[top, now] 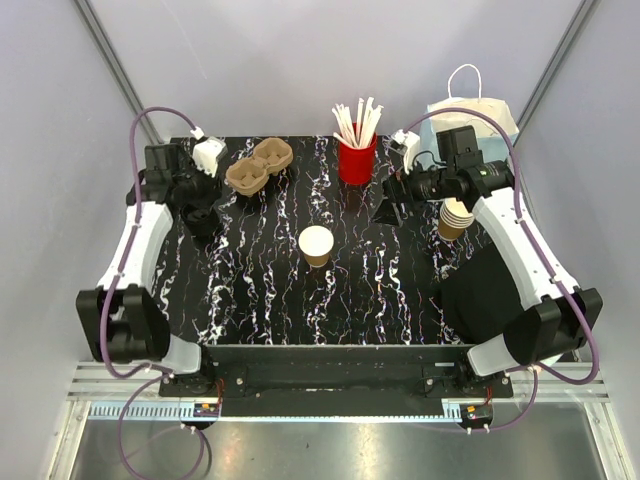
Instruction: Pack the takeout coffee
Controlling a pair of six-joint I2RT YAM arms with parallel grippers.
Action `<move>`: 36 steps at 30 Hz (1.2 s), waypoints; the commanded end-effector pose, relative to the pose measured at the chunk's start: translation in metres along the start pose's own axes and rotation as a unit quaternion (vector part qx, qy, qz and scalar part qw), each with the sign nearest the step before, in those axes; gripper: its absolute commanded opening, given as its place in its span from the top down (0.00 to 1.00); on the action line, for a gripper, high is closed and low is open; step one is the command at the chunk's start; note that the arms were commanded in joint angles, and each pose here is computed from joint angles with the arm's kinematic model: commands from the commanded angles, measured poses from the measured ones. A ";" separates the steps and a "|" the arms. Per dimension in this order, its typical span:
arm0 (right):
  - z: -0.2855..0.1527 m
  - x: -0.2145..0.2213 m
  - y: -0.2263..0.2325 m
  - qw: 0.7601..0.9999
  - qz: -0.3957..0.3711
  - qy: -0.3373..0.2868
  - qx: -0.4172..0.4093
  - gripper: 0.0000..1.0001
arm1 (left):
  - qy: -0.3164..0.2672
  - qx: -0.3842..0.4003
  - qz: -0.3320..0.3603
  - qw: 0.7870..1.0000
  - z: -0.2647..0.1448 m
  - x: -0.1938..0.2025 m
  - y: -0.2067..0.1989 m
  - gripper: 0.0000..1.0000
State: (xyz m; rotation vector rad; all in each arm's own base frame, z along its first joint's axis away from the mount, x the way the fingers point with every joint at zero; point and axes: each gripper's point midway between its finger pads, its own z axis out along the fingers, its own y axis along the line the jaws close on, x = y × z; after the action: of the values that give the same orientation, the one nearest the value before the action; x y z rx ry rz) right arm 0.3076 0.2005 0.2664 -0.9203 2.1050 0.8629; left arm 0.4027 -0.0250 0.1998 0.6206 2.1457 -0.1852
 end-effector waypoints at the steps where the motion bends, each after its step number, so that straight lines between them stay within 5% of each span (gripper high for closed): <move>1: -0.008 -0.047 0.022 0.997 -0.017 -0.065 -0.048 0.00 | -0.115 0.137 0.047 0.983 -0.044 -0.049 -0.061 0.82; 14: 0.030 -0.114 0.047 0.975 0.095 -0.117 -0.162 0.00 | -0.257 0.425 0.114 0.860 -0.154 -0.090 -0.201 0.76; 19: 0.054 -0.104 0.060 0.980 0.065 -0.097 -0.164 0.00 | -0.249 0.439 0.125 0.854 -0.151 -0.085 -0.216 0.77; 27: 0.037 -0.078 0.043 0.993 -0.018 -0.081 -0.079 0.00 | -0.185 0.408 0.116 0.886 -0.091 -0.021 -0.208 0.46; 32: 0.010 -0.012 0.039 0.995 -0.088 -0.012 -0.047 0.00 | -0.179 0.427 0.188 0.866 -0.091 0.020 -0.223 0.19; 34: 0.006 0.009 0.038 0.989 -0.136 0.012 -0.048 0.00 | -0.168 0.445 0.207 0.855 -0.094 0.035 -0.234 0.01; 36: 0.007 0.034 0.036 0.988 -0.142 0.037 -0.036 0.00 | -0.149 0.465 0.218 0.845 -0.094 0.049 -0.247 0.01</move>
State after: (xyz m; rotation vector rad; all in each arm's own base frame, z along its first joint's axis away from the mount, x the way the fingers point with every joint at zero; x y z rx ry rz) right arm 0.2912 0.2398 0.2806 -1.0658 1.9488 0.9346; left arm 0.2132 -0.1816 0.2084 1.3184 1.5686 -1.0632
